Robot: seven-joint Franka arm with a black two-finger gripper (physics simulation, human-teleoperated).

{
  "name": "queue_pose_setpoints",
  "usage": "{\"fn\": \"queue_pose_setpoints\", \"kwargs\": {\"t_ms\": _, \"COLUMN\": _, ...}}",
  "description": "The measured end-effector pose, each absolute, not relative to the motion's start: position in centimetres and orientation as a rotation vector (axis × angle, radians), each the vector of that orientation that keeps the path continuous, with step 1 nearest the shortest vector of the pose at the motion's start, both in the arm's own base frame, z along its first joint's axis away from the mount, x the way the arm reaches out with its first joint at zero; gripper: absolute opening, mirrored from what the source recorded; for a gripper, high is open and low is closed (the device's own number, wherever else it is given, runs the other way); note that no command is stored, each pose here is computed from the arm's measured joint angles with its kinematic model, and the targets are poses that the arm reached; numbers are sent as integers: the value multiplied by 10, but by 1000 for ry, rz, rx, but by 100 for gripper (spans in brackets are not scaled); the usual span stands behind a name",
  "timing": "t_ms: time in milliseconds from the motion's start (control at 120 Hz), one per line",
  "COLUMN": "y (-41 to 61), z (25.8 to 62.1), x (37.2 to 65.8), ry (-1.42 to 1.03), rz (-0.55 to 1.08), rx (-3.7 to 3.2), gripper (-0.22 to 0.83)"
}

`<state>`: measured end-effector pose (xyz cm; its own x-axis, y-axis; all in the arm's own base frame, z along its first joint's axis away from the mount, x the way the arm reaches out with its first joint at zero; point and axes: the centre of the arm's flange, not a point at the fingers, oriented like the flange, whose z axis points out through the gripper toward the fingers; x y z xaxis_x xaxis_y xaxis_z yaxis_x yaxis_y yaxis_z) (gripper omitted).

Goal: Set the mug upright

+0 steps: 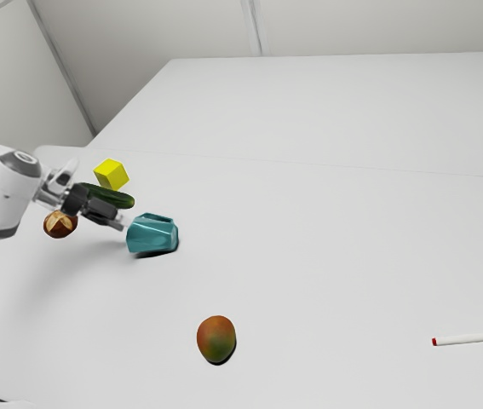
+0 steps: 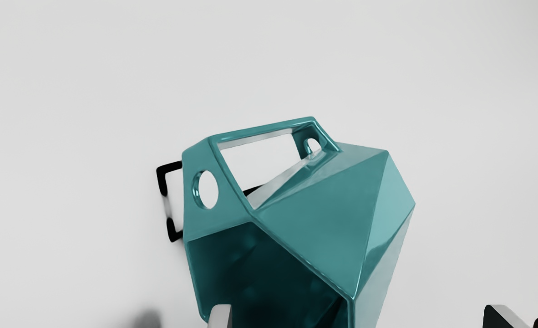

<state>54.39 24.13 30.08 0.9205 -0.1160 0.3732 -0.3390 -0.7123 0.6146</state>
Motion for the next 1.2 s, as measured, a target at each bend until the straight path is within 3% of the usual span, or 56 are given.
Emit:
{"fn": "queue_pose_setpoints", "kwargs": {"t_ms": 425, "y": 221, "z": 278, "x": 546, "ry": -397, "rz": 428, "rx": 2221, "gripper": 59}}
{"fn": "queue_pose_setpoints", "kwargs": {"t_ms": 650, "y": 218, "z": 275, "x": 547, "ry": -431, "rz": 433, "rx": 2186, "gripper": 26}}
{"fn": "queue_pose_setpoints", "kwargs": {"t_ms": 808, "y": 216, "z": 278, "x": 546, "ry": -454, "rz": 439, "rx": 2172, "gripper": 8}}
{"fn": "queue_pose_setpoints", "kwargs": {"t_ms": 975, "y": 216, "z": 280, "x": 545, "ry": -473, "rz": 443, "rx": 2161, "gripper": -7}}
{"fn": "queue_pose_setpoints", "kwargs": {"t_ms": 1200, "y": 215, "z": 282, "x": 545, "ry": -492, "rz": 450, "rx": 2154, "gripper": -14}}
